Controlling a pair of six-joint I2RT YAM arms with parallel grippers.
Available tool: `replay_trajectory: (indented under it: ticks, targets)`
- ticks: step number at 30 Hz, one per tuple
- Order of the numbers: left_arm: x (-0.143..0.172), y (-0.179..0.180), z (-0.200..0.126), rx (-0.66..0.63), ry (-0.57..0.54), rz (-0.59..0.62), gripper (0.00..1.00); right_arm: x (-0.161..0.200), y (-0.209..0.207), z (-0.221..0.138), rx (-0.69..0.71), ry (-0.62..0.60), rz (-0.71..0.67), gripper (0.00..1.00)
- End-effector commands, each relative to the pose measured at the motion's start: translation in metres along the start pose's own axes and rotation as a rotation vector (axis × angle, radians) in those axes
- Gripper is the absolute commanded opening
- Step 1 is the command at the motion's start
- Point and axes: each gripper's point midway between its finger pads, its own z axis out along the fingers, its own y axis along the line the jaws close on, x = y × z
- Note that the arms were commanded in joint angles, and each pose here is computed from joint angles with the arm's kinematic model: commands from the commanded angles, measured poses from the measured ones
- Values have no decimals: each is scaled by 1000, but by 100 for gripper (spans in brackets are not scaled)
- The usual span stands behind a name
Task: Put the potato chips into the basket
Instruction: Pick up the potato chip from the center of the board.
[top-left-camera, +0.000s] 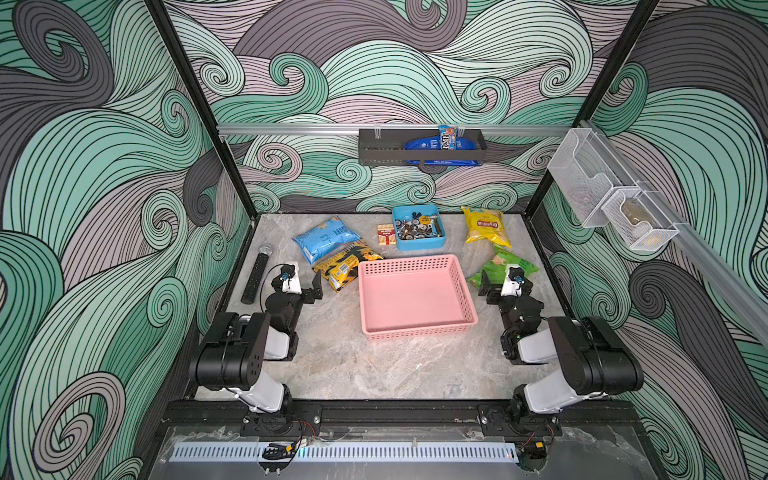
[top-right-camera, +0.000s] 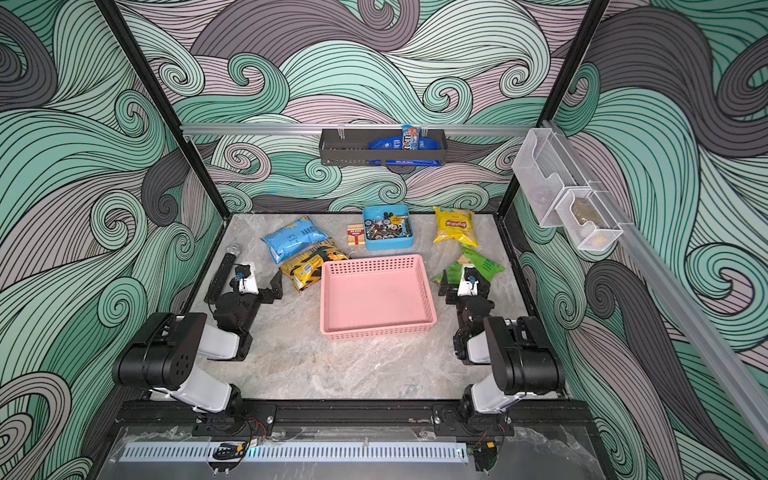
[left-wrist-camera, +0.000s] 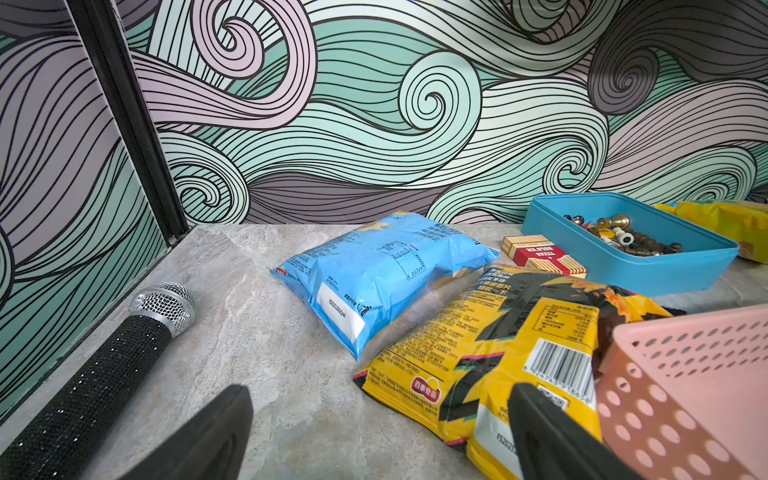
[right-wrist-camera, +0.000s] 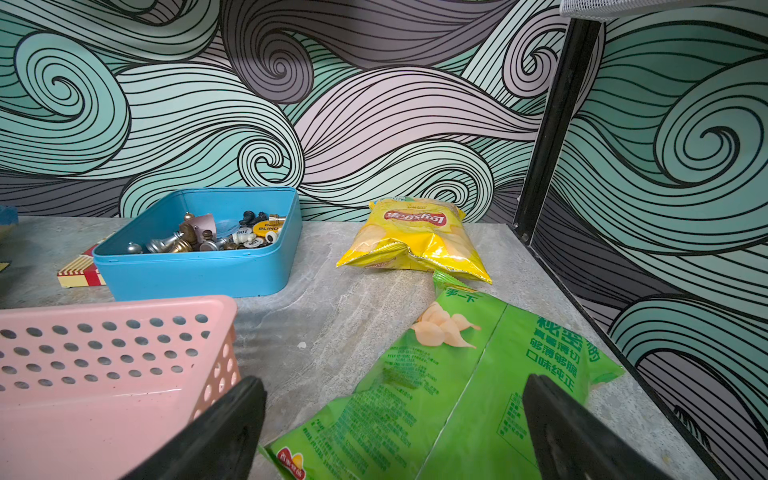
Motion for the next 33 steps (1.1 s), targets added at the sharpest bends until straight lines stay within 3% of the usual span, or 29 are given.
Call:
replay_trajectory:
  ticks: [1,4,8,11,13,18,22,25,28,33]
  targets:
    - [-1,4,-1,-12,-11,-3,99,-8,-3,4,12,-22,5,100]
    - [-13,6,-5,-28,-38,-12,98,-11,-13,6,52,-23,30,100]
    - [-28,8,-1,-40,76,15,98,-34,-23,4,206,52,68,100]
    - [-41,13,8,-55,264,67,99,-41,-34,4,296,169,296,100]
    - [-53,8,4,-14,396,115,99,-28,-42,-3,368,247,545,100]
    - [-56,-17,-22,134,602,106,99,-40,-7,-7,94,313,727,100]
    - [-34,-35,-38,239,686,54,99,-44,13,-17,-11,382,721,99]
    - [-16,-43,-44,281,682,37,98,-28,21,-23,-36,484,708,95]
    - [-10,-35,-45,236,661,53,98,-6,20,-27,-28,584,730,90]
    - [-3,-42,-52,276,665,40,98,13,-10,-35,55,596,795,83]
